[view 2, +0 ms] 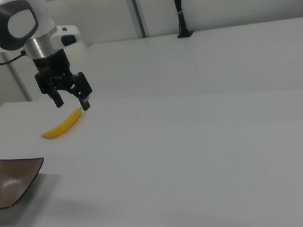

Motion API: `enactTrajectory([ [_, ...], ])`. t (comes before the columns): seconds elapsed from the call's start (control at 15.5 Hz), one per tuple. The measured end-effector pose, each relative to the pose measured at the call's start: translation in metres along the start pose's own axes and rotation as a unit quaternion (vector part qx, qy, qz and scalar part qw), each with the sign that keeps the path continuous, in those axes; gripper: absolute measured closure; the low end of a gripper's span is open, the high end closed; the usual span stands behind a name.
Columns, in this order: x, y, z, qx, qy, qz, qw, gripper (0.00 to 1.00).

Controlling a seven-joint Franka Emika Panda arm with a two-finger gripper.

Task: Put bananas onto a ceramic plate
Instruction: 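Move the open gripper from its start pose toward the yellow banana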

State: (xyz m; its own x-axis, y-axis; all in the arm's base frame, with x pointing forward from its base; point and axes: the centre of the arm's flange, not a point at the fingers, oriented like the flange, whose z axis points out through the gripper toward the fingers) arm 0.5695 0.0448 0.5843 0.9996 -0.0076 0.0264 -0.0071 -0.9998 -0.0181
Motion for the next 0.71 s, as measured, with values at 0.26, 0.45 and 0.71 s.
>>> enactTrajectory([
  [0.26, -0.0012, 0.0002, 0.0007, 0.000, -0.003, 0.000, 1.0000, 0.00],
  [0.45, -0.0014, -0.0001, 0.0020, 0.000, -0.004, 0.000, 1.0000, 0.00],
  [0.71, -0.0015, -0.0001, 0.0027, 0.000, -0.005, 0.000, 1.0000, 0.00],
])
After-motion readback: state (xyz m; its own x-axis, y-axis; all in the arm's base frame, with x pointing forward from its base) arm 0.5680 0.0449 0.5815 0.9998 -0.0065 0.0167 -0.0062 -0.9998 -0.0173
